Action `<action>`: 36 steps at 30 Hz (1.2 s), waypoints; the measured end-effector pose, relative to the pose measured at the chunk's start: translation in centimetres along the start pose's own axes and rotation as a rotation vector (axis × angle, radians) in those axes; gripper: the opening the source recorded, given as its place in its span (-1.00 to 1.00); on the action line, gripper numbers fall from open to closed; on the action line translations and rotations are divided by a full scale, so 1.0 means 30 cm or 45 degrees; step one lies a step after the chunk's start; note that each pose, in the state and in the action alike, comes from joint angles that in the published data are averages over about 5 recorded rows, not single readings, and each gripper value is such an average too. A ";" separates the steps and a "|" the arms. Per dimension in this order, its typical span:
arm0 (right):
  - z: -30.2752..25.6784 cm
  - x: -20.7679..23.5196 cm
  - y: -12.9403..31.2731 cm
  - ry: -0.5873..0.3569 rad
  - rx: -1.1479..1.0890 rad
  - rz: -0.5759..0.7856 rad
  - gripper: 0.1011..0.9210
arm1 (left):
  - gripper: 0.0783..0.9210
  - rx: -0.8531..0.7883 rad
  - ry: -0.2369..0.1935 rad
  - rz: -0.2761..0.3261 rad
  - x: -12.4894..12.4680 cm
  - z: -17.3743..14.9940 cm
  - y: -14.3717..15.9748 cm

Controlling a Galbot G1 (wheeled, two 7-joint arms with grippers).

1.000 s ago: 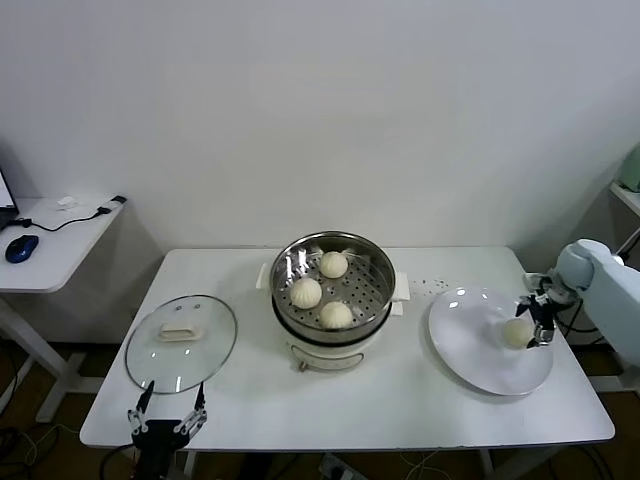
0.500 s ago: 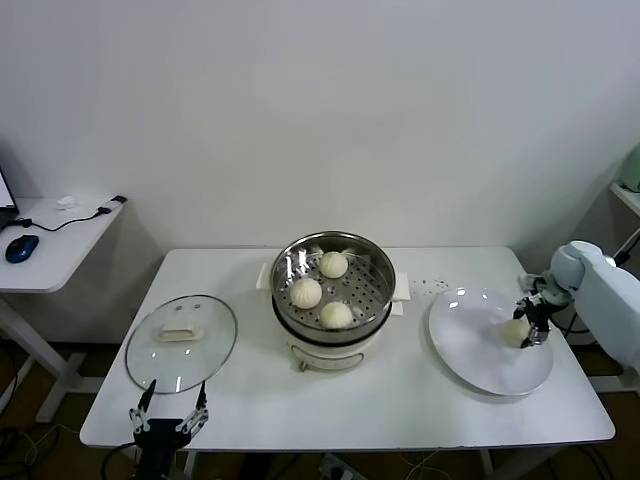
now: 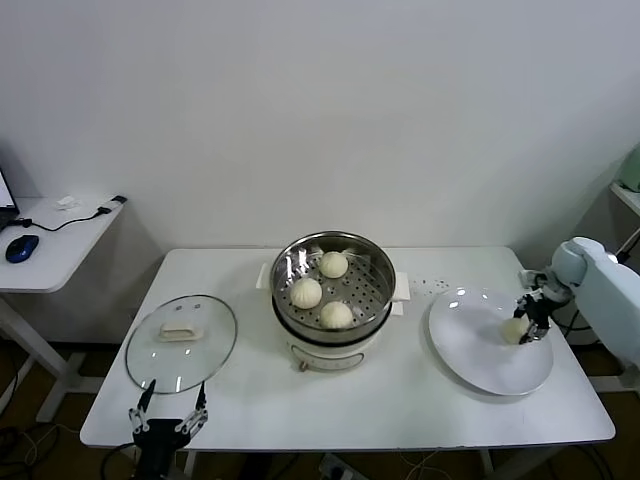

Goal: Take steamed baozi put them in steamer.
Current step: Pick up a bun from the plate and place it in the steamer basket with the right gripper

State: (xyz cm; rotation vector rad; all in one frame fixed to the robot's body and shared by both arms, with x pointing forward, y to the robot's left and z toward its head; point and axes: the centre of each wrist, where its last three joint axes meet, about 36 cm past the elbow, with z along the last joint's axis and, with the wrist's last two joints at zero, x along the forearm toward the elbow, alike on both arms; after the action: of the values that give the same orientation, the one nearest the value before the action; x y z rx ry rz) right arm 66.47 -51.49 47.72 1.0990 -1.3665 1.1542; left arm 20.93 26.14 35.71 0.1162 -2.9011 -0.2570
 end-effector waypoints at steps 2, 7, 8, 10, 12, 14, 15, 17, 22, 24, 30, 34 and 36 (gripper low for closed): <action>-0.019 0.043 -0.016 -0.022 -0.006 0.022 0.24 | 0.77 0.000 -0.002 0.003 0.000 -0.004 -0.001; -0.126 0.189 -0.077 -0.106 -0.001 0.090 0.24 | 0.77 0.010 -0.005 0.013 0.005 -0.009 -0.011; -0.156 0.221 -0.090 -0.126 0.004 0.102 0.24 | 0.77 0.012 -0.005 0.015 0.006 -0.010 -0.014; -0.219 0.286 -0.115 -0.164 0.018 0.121 0.25 | 0.77 0.014 -0.005 0.023 0.009 -0.013 -0.019; -0.288 0.353 -0.139 -0.201 0.034 0.138 0.25 | 0.77 0.014 -0.004 0.033 0.012 -0.017 -0.024; -0.361 0.421 -0.161 -0.236 0.052 0.153 0.25 | 0.77 0.012 -0.006 0.043 0.016 -0.024 -0.029; -0.397 0.453 -0.170 -0.252 0.060 0.160 0.25 | 0.77 0.011 -0.008 0.047 0.017 -0.028 -0.031; -0.473 0.516 -0.186 -0.284 0.079 0.170 0.25 | 0.77 0.008 -0.014 0.055 0.019 -0.037 -0.034; -0.673 0.643 -0.205 -0.353 0.125 0.172 0.24 | 0.77 0.002 -0.026 0.082 0.029 -0.054 -0.044; -0.753 0.678 -0.204 -0.369 0.145 0.164 0.24 | 0.77 0.000 -0.032 0.097 0.033 -0.061 -0.050; -0.978 0.697 -0.169 -0.369 0.205 0.102 0.24 | 0.77 -0.003 -0.050 0.117 0.032 -0.076 -0.058; -1.082 0.672 -0.141 -0.337 0.235 0.064 0.24 | 0.77 -0.008 -0.062 0.120 0.028 -0.083 -0.052; -1.121 0.652 -0.130 -0.316 0.246 0.049 0.24 | 0.77 -0.009 -0.063 0.120 0.029 -0.082 -0.050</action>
State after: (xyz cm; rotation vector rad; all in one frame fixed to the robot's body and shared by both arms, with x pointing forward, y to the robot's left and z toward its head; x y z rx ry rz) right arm 72.86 -19.45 69.19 1.3970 -1.4932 1.2282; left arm 20.75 24.19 38.00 -0.0287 -2.9444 -0.2567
